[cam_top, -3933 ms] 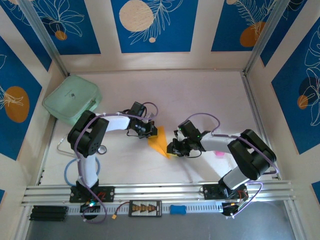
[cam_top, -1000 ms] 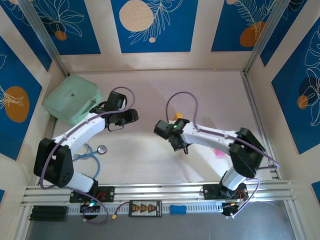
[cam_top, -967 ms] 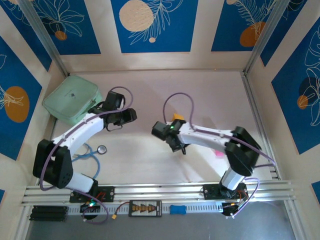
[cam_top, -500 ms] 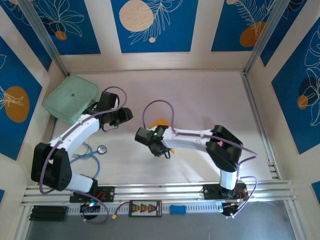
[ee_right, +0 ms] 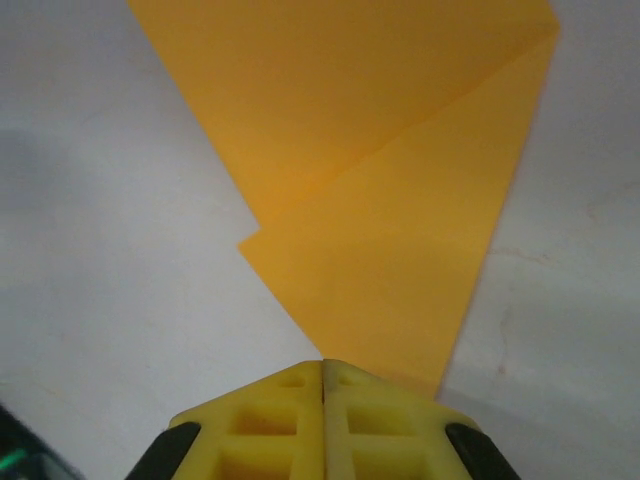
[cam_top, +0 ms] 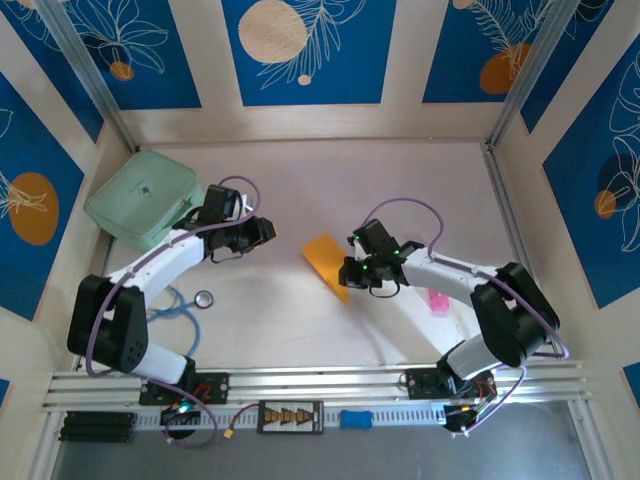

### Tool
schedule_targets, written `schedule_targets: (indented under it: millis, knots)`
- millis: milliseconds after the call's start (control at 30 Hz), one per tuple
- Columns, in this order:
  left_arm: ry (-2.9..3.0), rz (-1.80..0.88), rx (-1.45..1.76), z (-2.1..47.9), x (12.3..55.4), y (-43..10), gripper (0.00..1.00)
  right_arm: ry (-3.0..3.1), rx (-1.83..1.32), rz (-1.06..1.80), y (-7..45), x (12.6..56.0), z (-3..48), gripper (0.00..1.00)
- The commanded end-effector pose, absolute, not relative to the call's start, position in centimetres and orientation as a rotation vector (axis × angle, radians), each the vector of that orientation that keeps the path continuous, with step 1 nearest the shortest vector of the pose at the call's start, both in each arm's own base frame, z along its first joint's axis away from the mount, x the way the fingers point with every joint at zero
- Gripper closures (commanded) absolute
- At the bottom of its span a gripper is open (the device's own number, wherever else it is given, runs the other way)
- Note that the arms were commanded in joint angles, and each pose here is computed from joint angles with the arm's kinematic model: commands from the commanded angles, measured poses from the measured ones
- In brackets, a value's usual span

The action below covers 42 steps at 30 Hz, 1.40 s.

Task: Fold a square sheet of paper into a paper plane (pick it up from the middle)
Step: Rotate the paper at the center of the table.

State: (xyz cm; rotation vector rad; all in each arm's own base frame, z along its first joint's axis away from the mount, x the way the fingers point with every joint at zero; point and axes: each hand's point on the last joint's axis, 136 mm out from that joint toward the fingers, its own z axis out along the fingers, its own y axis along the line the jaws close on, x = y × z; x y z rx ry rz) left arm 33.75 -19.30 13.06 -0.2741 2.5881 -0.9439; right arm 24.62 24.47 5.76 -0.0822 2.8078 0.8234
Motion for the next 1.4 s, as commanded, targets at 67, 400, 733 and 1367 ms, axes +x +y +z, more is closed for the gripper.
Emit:
schedule_targets:
  millis: [67, 400, 733, 1367]
  knots:
    - [2.614, -1.064, -0.229, 12.3, 32.9, -21.3, 0.70, 2.819, -0.074, 1.015, 26.6, 25.2, 5.4, 0.93]
    - [2.661, -1.108, -0.197, 10.9, 32.3, -22.9, 0.76, 2.966, 0.254, 0.960, 25.3, 23.5, 0.9, 0.93]
    - [2.681, -1.136, -0.175, 10.4, 32.3, -24.3, 0.78, 2.823, 1.060, 0.875, 25.3, 20.9, -2.0, 1.00]
    - [2.750, -1.246, 0.061, 9.7, 29.9, -31.0, 0.81, 2.607, 0.711, 1.162, 25.3, 23.9, 5.7, 0.85]
